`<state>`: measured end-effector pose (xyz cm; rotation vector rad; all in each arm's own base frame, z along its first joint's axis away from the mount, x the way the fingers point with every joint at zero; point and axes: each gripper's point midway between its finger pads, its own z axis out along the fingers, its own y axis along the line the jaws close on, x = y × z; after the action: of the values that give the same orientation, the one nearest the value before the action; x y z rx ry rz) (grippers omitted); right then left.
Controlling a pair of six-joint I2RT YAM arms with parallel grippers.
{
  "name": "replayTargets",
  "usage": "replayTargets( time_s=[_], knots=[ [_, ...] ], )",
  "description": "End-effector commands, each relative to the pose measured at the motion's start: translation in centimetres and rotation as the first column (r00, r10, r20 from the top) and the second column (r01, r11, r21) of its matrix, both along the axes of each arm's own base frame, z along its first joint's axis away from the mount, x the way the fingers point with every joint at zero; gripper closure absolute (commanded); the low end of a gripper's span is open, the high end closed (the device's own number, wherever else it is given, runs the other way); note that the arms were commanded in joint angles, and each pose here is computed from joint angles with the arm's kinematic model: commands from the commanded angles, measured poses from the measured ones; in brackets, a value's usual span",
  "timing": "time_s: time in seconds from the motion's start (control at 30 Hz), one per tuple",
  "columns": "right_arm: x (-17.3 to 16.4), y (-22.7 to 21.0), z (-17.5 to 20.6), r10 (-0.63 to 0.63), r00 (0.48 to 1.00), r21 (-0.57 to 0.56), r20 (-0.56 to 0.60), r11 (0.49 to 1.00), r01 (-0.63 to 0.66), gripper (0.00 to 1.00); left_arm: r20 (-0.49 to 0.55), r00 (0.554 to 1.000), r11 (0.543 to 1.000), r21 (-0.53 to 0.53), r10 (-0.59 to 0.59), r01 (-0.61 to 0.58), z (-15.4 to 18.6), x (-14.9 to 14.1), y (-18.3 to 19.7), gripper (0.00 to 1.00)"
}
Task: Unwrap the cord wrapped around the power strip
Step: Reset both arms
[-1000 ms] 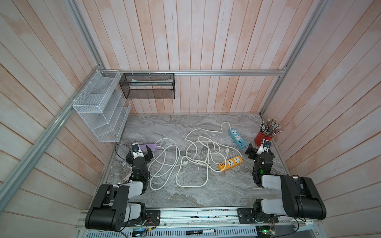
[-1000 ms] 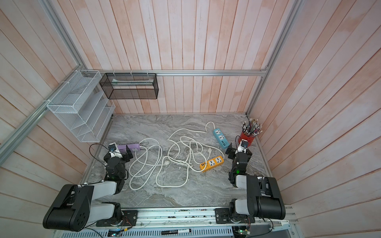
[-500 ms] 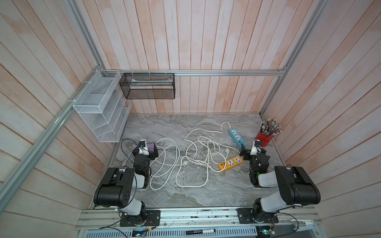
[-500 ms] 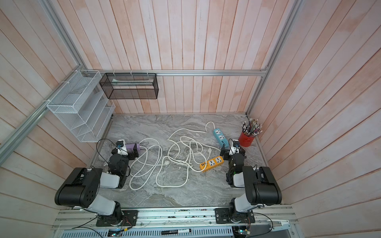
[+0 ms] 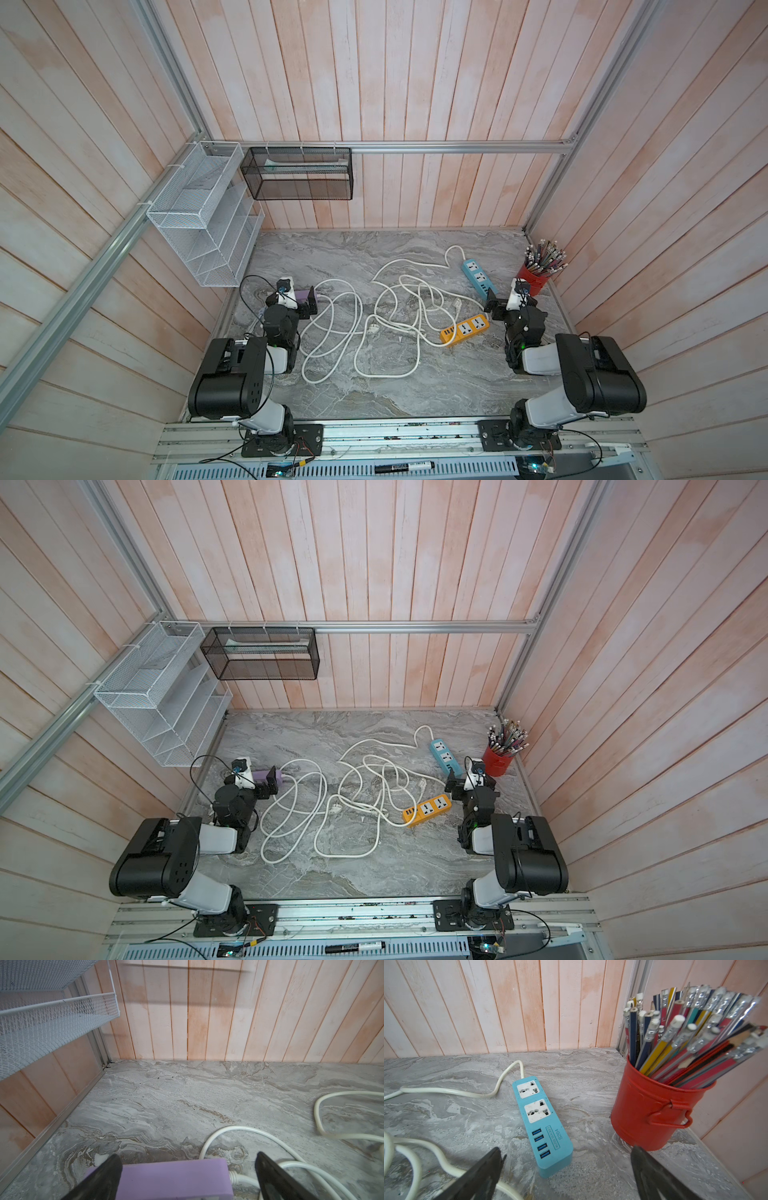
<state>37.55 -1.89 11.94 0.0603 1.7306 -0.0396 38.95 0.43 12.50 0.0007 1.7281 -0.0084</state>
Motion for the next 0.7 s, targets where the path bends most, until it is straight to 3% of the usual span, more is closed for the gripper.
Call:
replayTargets(
  time_s=[0.0, 0.67],
  knots=[
    [0.36, 0.10, 0.33, 0.008, 1.000, 0.010, 0.003, 1.000, -0.008, 0.01, 0.004, 1.000, 1.000, -0.007, -0.017, 0.017, 0.21, 0.05, -0.30, 0.00],
    [0.45, 0.12, 0.39, 0.011, 1.000, 0.007, 0.004, 1.000, -0.011, 0.02, 0.002, 1.000, 1.000, -0.009, -0.018, 0.018, 0.16, 0.11, -0.28, 0.00]
  ],
)
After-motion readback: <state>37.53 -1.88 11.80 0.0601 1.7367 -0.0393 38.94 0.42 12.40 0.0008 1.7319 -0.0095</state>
